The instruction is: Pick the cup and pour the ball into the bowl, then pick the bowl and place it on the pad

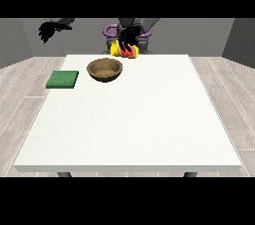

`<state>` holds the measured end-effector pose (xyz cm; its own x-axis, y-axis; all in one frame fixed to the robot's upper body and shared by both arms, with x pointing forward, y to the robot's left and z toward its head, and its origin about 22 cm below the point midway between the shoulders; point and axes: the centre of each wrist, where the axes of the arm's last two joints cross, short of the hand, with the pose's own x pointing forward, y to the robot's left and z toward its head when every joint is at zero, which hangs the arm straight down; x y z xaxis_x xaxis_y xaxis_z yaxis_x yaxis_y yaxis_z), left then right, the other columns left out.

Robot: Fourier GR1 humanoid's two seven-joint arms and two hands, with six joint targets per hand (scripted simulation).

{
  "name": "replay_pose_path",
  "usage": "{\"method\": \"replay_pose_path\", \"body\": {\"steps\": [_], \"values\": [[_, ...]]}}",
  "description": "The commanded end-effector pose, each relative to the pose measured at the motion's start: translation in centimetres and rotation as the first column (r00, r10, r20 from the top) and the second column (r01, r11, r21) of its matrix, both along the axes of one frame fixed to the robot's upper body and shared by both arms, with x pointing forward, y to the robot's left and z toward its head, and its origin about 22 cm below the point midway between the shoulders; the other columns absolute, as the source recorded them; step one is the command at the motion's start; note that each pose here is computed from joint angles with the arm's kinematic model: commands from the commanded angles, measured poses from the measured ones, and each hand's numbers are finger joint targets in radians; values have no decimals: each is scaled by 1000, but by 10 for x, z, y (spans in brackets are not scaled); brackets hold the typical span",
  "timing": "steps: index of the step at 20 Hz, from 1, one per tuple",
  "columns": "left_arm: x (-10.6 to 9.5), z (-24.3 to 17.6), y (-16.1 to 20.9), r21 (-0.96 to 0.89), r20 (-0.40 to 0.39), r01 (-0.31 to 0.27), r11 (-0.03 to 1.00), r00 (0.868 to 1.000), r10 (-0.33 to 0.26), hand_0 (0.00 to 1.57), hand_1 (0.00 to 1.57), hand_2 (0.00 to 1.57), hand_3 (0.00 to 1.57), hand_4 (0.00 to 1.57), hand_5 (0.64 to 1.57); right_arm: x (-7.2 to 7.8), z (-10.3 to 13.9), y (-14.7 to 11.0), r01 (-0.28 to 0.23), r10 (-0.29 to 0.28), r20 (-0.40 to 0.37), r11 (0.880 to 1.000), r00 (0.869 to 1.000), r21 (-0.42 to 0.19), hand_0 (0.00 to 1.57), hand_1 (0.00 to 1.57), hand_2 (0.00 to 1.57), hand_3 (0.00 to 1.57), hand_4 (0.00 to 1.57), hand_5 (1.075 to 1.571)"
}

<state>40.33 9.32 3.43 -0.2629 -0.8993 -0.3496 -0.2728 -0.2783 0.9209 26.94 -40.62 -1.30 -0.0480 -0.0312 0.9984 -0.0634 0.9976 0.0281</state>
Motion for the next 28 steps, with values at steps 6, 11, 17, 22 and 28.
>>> {"method": "replay_pose_path", "body": {"steps": [6,11,17,22,28], "values": [[-11,-10,-33,520,73,57,853,991,-111,1479,1479,1571,1571,1474,1234,-2,-7,-5,15,-15,-11,1000,1000,15,0,0,0,0,0,1571],[-12,6,-56,593,36,107,798,987,-160,1446,1446,1571,1571,1530,1131,1,6,-21,33,-33,-20,999,999,17,0,0,0,0,0,1571],[-5,18,-31,154,28,56,987,998,-61,1480,1480,1571,1571,1495,1222,0,-21,21,54,-51,-76,998,996,36,0,0,0,0,104,1565],[-3,17,6,-444,-49,-147,884,989,140,1236,1236,1543,1425,1513,1196,-16,-28,9,132,-130,-100,991,986,20,0,0,0,0,251,1567],[-24,-4,29,-882,-239,-289,372,955,176,0,0,0,0,419,1561,4,-23,43,48,-45,-38,997,998,65,0,0,0,0,354,1567]]}}
